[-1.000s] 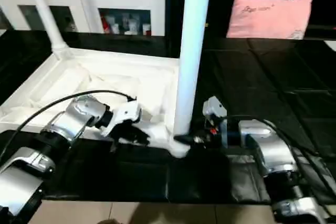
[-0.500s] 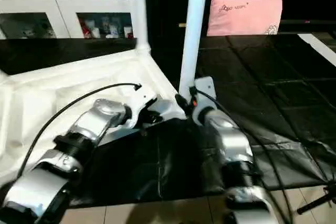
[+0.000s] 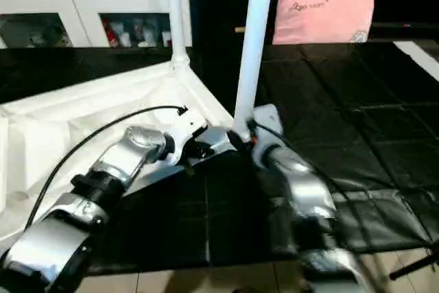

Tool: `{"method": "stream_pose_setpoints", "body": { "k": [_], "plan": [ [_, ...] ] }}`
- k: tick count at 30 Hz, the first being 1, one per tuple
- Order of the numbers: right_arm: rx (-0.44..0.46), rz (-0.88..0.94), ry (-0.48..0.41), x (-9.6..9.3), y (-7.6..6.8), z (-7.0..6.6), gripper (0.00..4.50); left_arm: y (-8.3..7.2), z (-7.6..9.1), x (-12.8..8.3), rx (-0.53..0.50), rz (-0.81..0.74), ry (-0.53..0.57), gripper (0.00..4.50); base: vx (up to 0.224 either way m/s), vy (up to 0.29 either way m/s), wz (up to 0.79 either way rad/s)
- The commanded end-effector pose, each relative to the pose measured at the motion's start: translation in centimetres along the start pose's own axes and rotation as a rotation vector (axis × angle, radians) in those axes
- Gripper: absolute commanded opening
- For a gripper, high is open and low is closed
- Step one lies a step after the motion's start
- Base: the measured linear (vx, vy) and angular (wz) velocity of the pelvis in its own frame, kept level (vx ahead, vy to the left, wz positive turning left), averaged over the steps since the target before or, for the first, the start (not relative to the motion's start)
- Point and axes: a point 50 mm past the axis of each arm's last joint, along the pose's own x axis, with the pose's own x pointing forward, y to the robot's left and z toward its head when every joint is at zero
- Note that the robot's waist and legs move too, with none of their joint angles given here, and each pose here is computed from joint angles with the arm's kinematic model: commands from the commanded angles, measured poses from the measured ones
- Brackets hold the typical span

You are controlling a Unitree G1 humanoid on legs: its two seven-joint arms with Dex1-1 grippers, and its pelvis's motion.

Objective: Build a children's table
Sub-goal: Rotate leg to tighten

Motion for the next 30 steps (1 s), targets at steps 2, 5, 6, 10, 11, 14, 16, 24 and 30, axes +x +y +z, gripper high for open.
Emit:
{"method": "stream_pose_setpoints", "body": {
  "k": [2, 5, 6, 10, 11, 14, 16, 24, 30],
  "plan": [
    [-0.033, 0.175, -0.033, -1.6, -0.4, 0.5, 3.96, 0.3, -0.2, -1.0, 0.078, -0.066, 0.007, 0.00, 0.000, 0.000, 0.00],
    [-0.064, 0.245, -0.048, -2.8, -1.1, 0.9, 4.20, 0.4, -0.8, -1.4, 0.134, -0.104, 0.036, 0.00, 0.000, 0.000, 0.00],
    [-0.069, 0.256, -0.049, -3.0, -1.3, 1.0, 4.39, 0.4, -0.8, -1.5, 0.141, -0.111, 0.038, 0.00, 0.000, 0.000, 0.00],
    [-0.103, 0.331, -0.047, -4.1, -1.9, 1.4, 4.46, 0.3, -1.1, -2.0, 0.169, -0.174, 0.042, 0.00, 0.000, 0.000, 0.00],
    [-0.161, 0.419, -0.021, -5.0, -2.3, 1.7, 4.46, 0.1, -1.2, -2.6, 0.220, -0.261, 0.030, 0.00, 0.000, 0.000, 0.00],
    [-0.223, 0.543, 0.021, -5.6, -2.4, 1.9, 4.46, -0.3, -1.6, -3.4, 0.278, -0.374, 0.030, 0.00, 0.000, 0.000, 0.00],
    [-0.232, 0.579, 0.029, -5.7, -2.4, 2.0, 4.46, -0.4, -1.7, -3.5, 0.298, -0.400, 0.033, 0.00, 0.000, 0.000, 0.00],
    [-0.268, 0.754, 0.035, -5.0, -1.5, 2.3, 4.29, -1.5, -1.4, -3.7, 0.370, -0.574, 0.037, 0.00, 0.000, 0.000, 0.00],
    [-0.226, 0.842, 0.058, -4.8, -1.1, 2.0, 3.72, -1.9, -1.2, -3.6, 0.390, -0.626, 0.036, 0.00, 0.000, 0.000, 0.00]
  ]
}}
